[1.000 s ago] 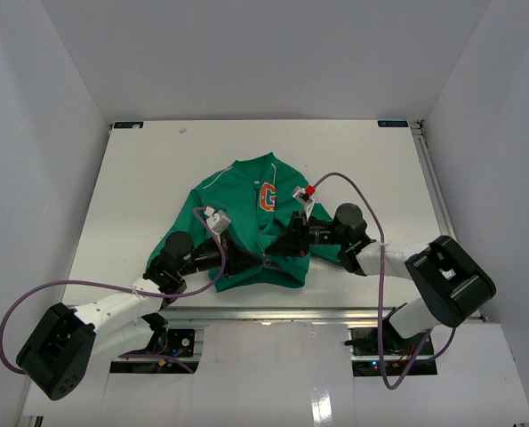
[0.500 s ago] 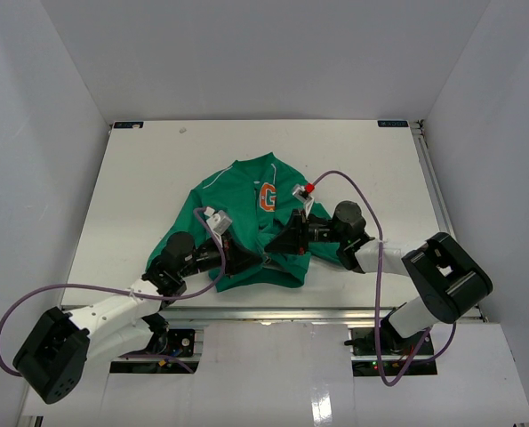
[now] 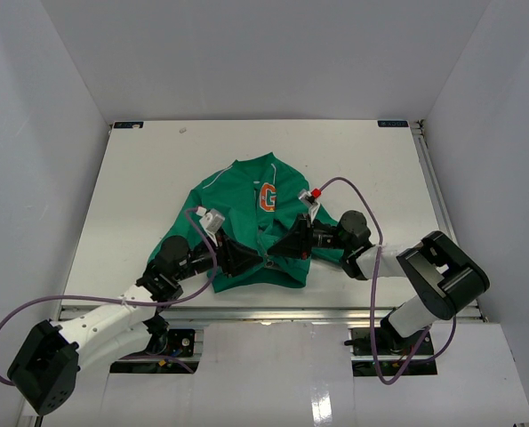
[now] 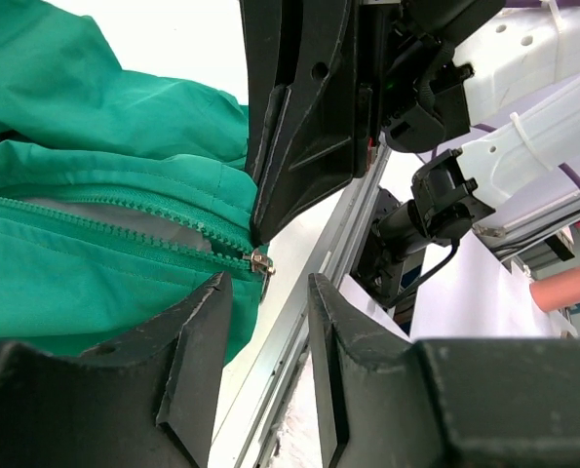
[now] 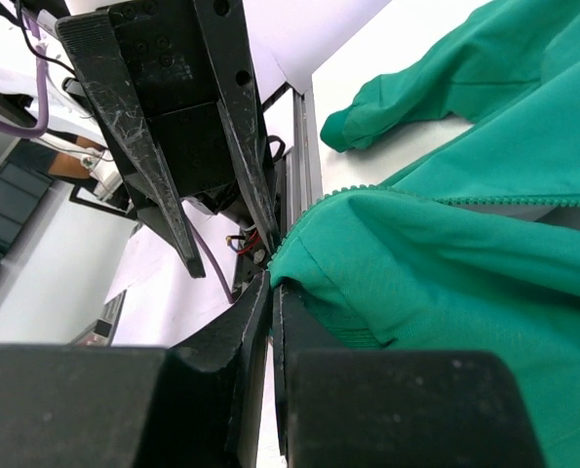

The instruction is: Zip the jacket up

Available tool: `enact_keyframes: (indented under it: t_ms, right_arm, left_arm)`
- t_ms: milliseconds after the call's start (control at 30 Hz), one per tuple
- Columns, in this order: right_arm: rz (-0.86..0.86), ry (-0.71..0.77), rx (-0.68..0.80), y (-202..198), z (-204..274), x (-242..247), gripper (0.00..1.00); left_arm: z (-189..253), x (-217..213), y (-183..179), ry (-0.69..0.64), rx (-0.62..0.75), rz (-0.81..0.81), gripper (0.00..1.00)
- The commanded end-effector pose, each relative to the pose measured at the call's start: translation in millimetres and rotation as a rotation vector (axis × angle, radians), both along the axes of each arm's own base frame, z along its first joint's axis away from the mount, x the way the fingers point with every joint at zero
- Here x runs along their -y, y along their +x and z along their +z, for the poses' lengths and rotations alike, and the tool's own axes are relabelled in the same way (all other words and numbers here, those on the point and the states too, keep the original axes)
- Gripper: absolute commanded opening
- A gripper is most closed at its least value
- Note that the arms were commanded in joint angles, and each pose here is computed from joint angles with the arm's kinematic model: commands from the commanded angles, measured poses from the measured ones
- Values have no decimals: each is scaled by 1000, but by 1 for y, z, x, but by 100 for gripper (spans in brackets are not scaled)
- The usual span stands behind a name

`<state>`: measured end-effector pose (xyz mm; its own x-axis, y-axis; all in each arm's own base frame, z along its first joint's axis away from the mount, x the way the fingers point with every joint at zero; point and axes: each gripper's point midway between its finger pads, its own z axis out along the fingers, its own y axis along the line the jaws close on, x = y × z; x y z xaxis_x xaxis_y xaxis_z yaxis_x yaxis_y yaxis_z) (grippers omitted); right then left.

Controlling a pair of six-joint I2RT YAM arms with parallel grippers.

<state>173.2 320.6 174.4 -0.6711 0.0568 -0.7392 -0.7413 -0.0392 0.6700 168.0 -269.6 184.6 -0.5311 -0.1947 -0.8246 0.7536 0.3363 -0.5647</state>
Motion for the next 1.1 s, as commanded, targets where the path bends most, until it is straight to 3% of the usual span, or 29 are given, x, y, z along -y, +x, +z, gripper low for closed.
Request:
enact_keyframes:
  t_ms: [0,100,333,1067]
  right_arm:
    - [-5,82,84,0,18,1,8]
    - [-5,86,88,0,19,1,8]
    - [-13,89,95,1,22,1,8]
    - [-30,117,99,3,32,1,8]
  left_arm:
    - [-5,1,5,21,-56,27,50]
    - [-10,-2,8,43,-77,55,62]
    - [-9,-15,6,6,-96,125,64]
    - [-20,1,-6,-59,-154,11,61]
